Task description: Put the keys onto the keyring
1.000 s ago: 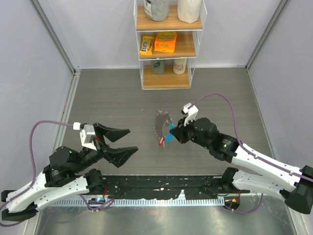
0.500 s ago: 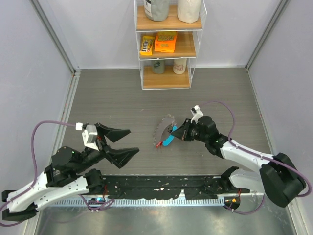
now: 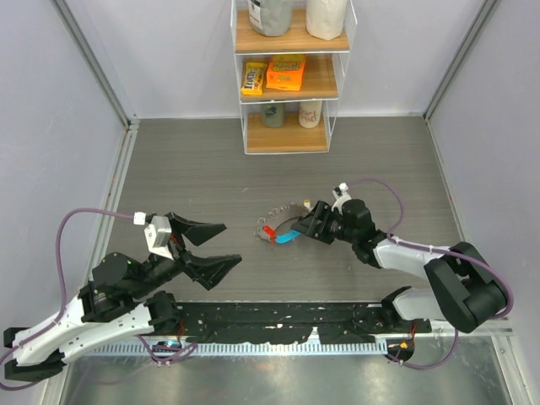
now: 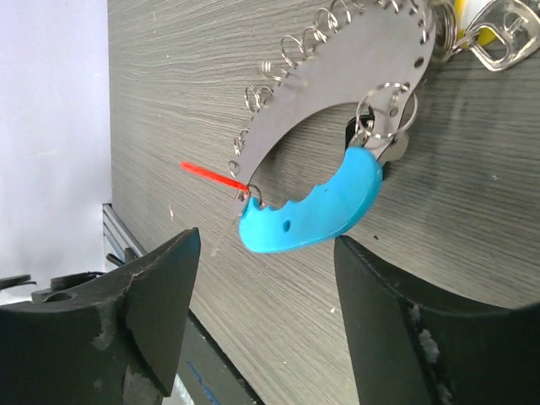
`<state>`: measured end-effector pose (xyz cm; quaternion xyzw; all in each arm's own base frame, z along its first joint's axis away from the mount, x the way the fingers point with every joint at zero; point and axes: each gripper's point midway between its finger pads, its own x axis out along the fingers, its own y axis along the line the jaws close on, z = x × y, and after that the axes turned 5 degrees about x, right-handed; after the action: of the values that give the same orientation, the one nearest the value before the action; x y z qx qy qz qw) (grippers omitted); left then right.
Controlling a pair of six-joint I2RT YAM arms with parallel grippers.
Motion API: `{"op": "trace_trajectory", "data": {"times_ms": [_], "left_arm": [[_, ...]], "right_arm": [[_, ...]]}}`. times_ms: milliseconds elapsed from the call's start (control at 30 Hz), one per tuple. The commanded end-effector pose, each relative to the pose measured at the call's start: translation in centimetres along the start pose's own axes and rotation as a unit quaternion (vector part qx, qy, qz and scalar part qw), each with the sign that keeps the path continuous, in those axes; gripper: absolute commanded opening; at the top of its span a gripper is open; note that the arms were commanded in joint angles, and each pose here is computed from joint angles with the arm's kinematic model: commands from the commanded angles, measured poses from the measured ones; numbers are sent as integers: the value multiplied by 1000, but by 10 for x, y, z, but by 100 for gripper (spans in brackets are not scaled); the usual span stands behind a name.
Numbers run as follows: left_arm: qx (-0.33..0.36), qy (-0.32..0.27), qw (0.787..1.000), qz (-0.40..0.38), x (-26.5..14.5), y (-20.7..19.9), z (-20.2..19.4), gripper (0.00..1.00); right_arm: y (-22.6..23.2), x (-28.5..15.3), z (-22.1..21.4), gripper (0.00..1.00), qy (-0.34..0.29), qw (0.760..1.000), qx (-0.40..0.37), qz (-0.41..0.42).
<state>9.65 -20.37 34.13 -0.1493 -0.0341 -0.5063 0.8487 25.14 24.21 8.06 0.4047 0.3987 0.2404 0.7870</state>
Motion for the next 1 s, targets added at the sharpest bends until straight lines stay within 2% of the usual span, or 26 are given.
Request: {"op": "trace_trajectory", "data": {"times_ms": [0, 267, 300, 367, 400, 467, 567, 733, 967], "left_arm": [[5, -8, 1000, 6, 1, 2, 6, 99], [18, -3, 1000, 24, -2, 8, 9, 100], [21, 1, 999, 28, -2, 10, 8, 99], [24, 4, 999, 32, -1, 12, 6, 100], [27, 7, 999, 35, -1, 13, 5, 100], [28, 12, 999, 41, 1, 15, 2, 100], [30, 22, 998, 45, 5, 16, -1, 100], [30, 45, 997, 58, 14, 20, -10, 100], [36, 60, 995, 73, 17, 26, -16, 100]], "right_arm": [[21, -4, 17, 73, -26, 999, -34, 28], [33, -33, 35, 81, -56, 991, -125, -4], [38, -37, 41, 91, -63, 989, -136, -7], [37, -47, 46, 91, -64, 984, -165, -32], [45, -53, 52, 95, -76, 979, -187, -27], [48, -66, 58, 95, -81, 974, -206, -46], [53, -84, 79, 95, -124, 962, -231, -82], [62, -105, 101, 95, -188, 949, -230, -108], [112, -137, 111, 95, -260, 921, -272, -101]]}}
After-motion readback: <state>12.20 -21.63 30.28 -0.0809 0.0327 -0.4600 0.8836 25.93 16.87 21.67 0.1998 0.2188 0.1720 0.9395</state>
